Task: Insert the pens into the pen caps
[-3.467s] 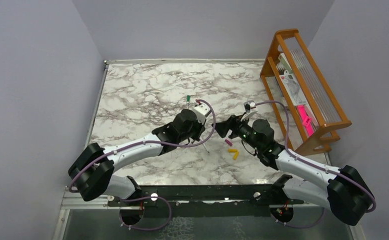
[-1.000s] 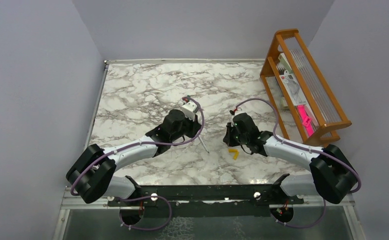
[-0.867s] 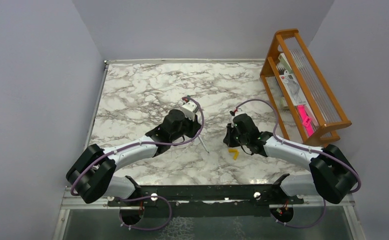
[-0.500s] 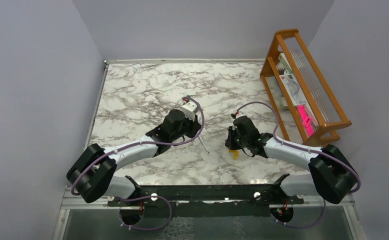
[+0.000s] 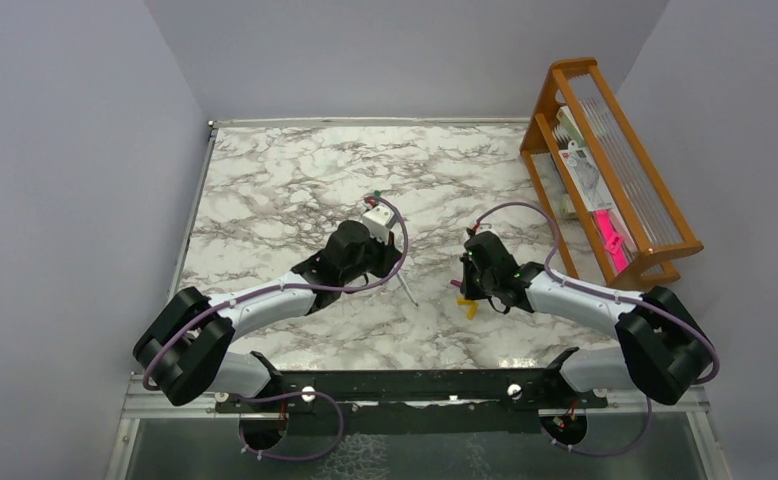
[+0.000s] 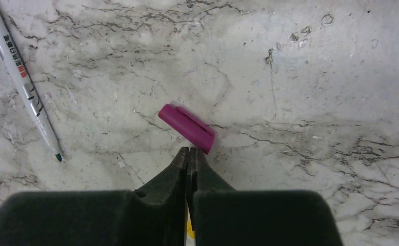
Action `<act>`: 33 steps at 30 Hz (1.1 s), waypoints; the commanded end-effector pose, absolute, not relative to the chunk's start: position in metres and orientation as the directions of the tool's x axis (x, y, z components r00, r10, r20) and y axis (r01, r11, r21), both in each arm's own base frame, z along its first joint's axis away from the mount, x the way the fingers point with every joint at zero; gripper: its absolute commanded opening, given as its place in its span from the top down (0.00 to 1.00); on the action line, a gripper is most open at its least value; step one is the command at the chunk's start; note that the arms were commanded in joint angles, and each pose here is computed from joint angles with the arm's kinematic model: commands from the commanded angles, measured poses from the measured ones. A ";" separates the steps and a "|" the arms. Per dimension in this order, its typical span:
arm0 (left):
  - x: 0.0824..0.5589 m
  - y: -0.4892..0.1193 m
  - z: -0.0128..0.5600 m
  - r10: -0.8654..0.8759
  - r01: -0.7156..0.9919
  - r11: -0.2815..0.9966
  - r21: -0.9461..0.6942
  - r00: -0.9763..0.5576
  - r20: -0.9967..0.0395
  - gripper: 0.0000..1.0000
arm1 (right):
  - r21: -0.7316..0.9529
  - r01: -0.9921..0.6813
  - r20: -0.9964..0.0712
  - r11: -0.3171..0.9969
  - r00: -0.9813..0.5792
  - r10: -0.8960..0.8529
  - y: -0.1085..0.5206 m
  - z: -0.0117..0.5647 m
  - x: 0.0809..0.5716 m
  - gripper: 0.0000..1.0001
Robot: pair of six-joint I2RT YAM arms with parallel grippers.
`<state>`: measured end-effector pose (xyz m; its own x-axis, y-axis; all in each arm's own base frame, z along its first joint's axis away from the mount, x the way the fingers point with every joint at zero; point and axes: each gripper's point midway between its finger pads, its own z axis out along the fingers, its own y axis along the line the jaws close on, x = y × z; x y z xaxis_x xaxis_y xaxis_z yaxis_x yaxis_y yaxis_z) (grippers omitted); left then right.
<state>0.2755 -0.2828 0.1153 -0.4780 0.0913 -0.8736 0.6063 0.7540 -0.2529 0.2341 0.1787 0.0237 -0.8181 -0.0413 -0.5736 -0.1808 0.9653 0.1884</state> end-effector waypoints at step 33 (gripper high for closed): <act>0.281 -0.267 0.116 0.087 0.577 0.786 -0.225 -0.462 -0.883 1.00 | 0.050 -0.079 -0.670 0.996 -0.742 -0.025 0.165 0.031 0.339 0.73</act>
